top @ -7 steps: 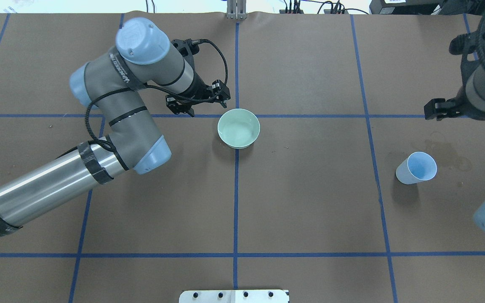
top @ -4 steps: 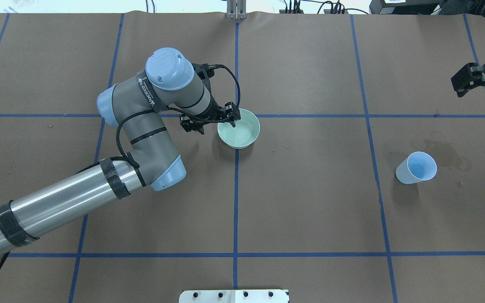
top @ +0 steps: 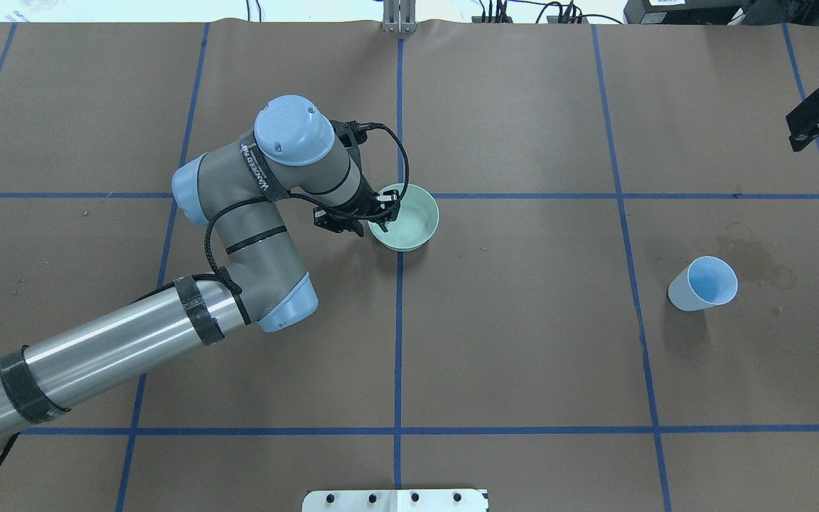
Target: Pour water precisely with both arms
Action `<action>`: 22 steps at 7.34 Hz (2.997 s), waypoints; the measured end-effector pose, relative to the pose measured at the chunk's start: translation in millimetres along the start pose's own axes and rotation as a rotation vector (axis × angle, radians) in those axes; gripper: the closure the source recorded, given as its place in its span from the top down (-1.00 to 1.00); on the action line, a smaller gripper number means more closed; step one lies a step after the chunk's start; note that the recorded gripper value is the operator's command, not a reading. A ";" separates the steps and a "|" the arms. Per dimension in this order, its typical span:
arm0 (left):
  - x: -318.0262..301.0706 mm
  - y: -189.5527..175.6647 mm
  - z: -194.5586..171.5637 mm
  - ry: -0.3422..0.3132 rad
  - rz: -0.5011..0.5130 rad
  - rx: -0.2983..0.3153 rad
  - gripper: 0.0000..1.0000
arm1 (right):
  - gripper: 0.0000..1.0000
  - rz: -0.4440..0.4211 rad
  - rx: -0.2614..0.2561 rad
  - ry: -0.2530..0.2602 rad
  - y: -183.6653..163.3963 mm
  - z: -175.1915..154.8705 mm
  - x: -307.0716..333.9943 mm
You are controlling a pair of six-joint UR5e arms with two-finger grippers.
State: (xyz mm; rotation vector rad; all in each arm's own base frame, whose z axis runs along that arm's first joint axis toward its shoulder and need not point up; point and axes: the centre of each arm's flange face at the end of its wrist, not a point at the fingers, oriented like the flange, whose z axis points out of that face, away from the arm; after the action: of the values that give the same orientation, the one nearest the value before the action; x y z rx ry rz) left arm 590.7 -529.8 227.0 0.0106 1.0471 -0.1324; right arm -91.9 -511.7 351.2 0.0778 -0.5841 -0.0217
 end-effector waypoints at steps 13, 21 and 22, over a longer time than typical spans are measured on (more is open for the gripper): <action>-347.4 -74.7 -171.7 -0.005 0.113 -0.017 -1.00 | 0.98 -0.030 -0.071 -0.102 27.2 94.0 205.3; -520.6 -4.0 -154.6 -0.176 0.281 -0.105 0.99 | 0.98 -0.021 -0.062 -0.116 30.2 100.1 211.2; -523.8 -2.3 -154.2 -0.178 0.287 -0.107 1.00 | 0.98 -0.022 -0.059 -0.117 29.7 98.7 210.6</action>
State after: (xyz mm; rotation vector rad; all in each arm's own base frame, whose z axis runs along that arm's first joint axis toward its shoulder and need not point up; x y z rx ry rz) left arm 199.3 -466.5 602.4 0.0506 0.8641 0.1801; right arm 29.2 -497.7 551.4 0.0254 -0.6987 -0.0653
